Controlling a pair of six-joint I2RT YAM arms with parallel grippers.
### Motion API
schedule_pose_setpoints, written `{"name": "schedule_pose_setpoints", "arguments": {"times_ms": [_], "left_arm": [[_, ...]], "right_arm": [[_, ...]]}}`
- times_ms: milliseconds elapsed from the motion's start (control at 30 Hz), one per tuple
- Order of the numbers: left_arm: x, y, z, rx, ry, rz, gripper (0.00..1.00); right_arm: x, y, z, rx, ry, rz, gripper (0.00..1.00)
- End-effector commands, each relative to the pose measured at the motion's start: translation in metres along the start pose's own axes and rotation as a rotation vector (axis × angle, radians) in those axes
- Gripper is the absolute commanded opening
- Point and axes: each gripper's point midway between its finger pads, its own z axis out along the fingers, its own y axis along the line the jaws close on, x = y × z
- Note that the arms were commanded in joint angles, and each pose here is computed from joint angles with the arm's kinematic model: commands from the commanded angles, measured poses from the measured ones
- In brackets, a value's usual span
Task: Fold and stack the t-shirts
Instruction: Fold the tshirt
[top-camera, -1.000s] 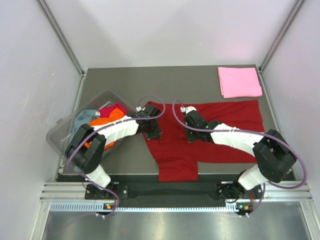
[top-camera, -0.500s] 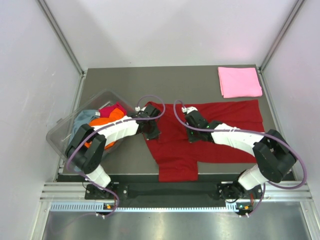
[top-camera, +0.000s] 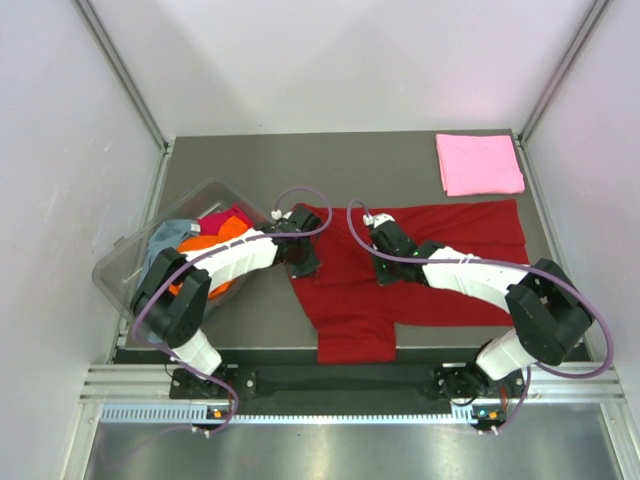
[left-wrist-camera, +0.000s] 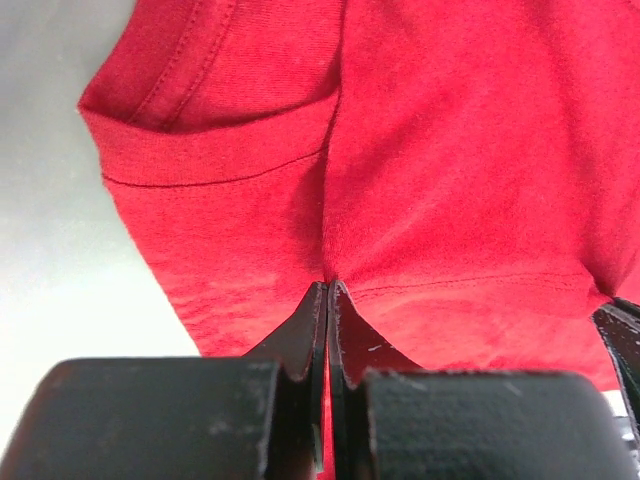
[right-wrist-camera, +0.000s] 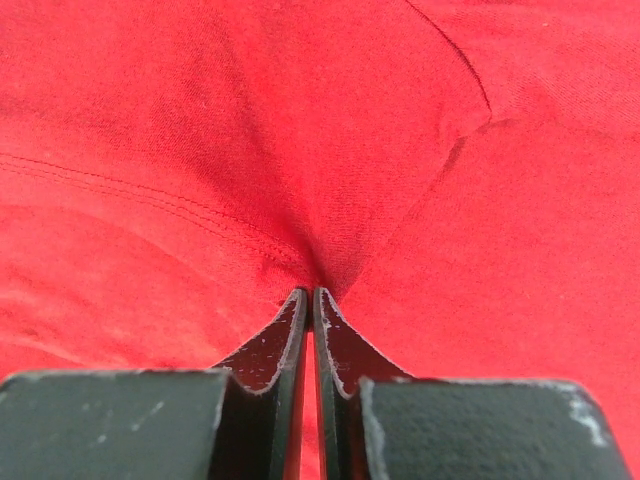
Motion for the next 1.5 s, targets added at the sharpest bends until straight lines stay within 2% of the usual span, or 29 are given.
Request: {"name": "schedule_pose_setpoints", "arguments": {"times_ms": [0,167,467,500,567,633,767,967,1133,1300,1467], "left_arm": [[-0.003,0.004,-0.007,-0.022,-0.023,0.020,0.00],[-0.010,0.005,-0.009,-0.044,-0.043,0.036,0.00],[0.003,0.005,-0.008,-0.032,-0.005,0.049,0.00],[0.005,0.005,-0.008,-0.033,0.000,0.048,0.01],[0.009,0.004,-0.008,-0.033,0.007,0.059,0.11],[0.009,0.007,-0.011,-0.060,0.005,0.100,0.16],[-0.016,-0.004,-0.032,-0.074,-0.060,0.144,0.19],[-0.081,-0.029,-0.049,0.068,-0.140,0.120,0.19],[-0.140,-0.055,-0.037,0.137,-0.208,0.151,0.17],[-0.167,-0.072,-0.009,0.131,-0.207,0.189,0.16],[-0.192,-0.079,0.010,0.121,-0.258,0.185,0.15]], "right_arm": [[-0.015,0.003,-0.009,-0.026,-0.039,0.006,0.05],[-0.016,0.002,-0.007,-0.020,-0.044,0.011,0.05],[-0.009,0.000,-0.006,-0.013,-0.027,0.010,0.06],[-0.011,0.001,-0.007,-0.019,-0.031,0.014,0.07],[-0.013,0.005,-0.010,-0.037,-0.033,0.019,0.14],[-0.017,0.012,-0.015,-0.076,-0.036,0.023,0.22],[-0.028,0.016,-0.024,-0.076,-0.033,0.060,0.27],[-0.043,0.023,-0.020,-0.085,-0.060,0.106,0.22],[-0.043,0.031,0.002,-0.113,-0.068,0.128,0.18],[-0.020,0.026,0.021,-0.086,-0.013,0.145,0.17],[-0.013,0.024,0.025,-0.072,0.012,0.154,0.17]]}}
